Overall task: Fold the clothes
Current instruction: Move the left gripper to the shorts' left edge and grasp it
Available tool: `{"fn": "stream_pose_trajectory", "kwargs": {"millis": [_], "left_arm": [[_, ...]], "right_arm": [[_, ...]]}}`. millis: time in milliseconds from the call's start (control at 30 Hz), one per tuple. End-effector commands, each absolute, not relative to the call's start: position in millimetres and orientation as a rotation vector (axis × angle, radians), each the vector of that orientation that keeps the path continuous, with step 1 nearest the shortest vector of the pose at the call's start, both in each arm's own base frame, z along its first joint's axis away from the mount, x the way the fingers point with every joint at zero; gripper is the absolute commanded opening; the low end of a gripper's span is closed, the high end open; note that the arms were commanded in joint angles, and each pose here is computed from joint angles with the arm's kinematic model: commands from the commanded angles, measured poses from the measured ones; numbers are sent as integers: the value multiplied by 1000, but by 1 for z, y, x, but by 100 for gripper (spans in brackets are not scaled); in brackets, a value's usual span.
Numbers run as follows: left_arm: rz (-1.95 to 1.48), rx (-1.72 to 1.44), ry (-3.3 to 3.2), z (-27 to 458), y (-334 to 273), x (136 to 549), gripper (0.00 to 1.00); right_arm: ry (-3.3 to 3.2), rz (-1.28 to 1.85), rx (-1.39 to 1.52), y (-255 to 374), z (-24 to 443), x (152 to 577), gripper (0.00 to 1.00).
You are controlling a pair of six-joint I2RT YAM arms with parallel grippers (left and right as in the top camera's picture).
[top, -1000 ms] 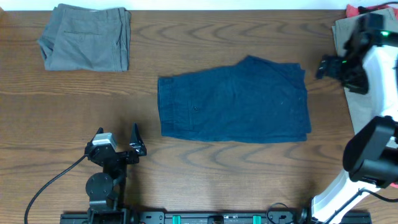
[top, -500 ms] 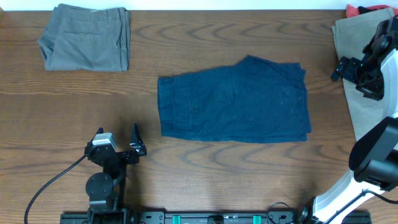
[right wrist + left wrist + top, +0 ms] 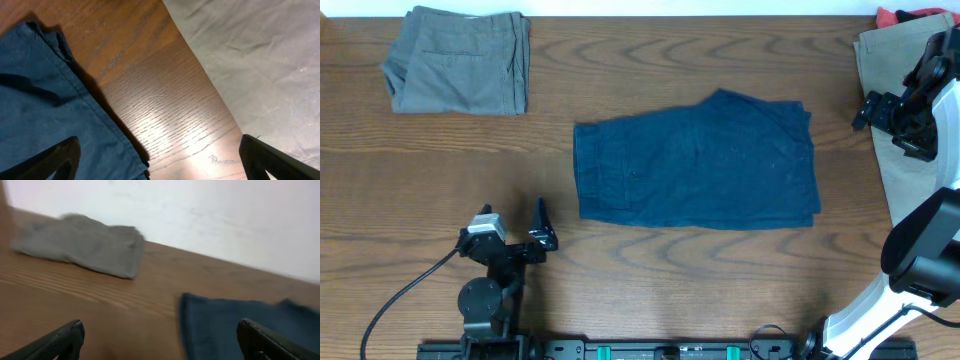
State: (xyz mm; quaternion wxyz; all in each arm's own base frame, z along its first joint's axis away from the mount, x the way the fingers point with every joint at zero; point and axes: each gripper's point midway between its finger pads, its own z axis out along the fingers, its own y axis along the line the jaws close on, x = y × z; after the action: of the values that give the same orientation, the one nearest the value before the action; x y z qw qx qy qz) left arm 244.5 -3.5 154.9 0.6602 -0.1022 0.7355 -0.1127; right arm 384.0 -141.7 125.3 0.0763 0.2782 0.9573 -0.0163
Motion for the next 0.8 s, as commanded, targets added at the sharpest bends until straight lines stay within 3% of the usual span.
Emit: {"fn": "stream_pose_trajectory", "kwargs": {"millis": [0,100,367,533,767], "left_arm": [[-720,-327,1711,145,-48,238,98],[-956,-427,1724,147,-65,232,98],[-1030,-298,1638,185,-78,225,98],[-864,-147,1626,221,-75,219,98],[-436,-187,1972,223,-35,239,98]], "right_arm": [[2844,-59,853,-146,133,385,99],[2844,-59,853,-146,133,385,99],[2844,-59,853,-146,133,385,99],[2844,-59,853,-146,133,385,99],[2844,-59,853,-146,133,385,99]]}}
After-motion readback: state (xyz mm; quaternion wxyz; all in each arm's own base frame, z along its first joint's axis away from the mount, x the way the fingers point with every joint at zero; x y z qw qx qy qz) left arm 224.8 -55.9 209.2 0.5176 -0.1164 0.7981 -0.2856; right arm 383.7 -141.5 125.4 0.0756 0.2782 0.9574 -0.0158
